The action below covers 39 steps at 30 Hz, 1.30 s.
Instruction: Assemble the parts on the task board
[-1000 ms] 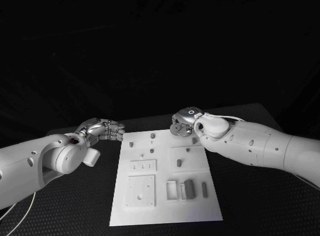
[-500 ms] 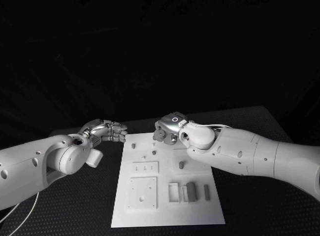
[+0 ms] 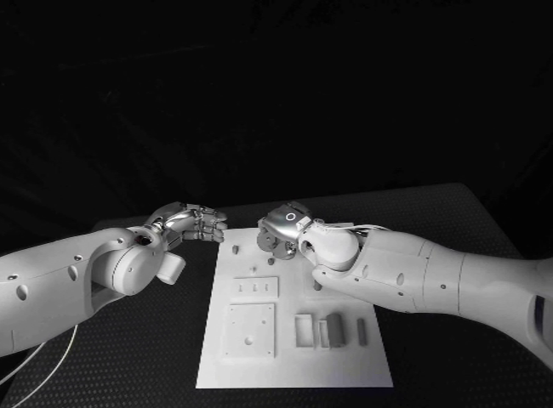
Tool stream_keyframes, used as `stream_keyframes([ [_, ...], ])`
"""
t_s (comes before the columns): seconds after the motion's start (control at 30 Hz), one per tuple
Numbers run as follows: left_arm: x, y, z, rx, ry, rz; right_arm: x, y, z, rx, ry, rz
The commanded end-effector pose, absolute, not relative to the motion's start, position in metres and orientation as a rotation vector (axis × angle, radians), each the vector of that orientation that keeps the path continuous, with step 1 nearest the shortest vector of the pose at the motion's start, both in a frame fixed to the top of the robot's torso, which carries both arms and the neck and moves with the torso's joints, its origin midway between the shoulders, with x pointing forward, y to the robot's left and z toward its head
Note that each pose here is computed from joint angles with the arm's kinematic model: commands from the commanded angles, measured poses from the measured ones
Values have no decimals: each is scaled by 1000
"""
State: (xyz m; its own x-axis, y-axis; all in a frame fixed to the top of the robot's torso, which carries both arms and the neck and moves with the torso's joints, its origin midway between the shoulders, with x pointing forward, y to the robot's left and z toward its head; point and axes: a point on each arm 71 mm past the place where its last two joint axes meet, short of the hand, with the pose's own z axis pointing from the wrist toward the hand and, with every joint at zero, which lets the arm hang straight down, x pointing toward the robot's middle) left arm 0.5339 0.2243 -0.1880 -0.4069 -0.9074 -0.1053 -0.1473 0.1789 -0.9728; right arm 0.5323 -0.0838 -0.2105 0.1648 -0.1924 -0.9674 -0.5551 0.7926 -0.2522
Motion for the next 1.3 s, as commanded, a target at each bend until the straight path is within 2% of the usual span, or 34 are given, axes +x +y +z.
stream_keyframes([
  [0.03, 534, 222, -187, -994, 1707, -1307, 533, -81, -210, -673, 1386, 276],
  [0.37, 534, 220, -187, -992, 1710, -1311, 535, -74, -211, -688, 1392, 277],
  [0.7, 535, 219, -187, -989, 1711, -1313, 535, -72, -224, -708, 1411, 264],
  [1.3, 535, 218, -188, -989, 1723, -1317, 538, -73, -228, -720, 1421, 252],
])
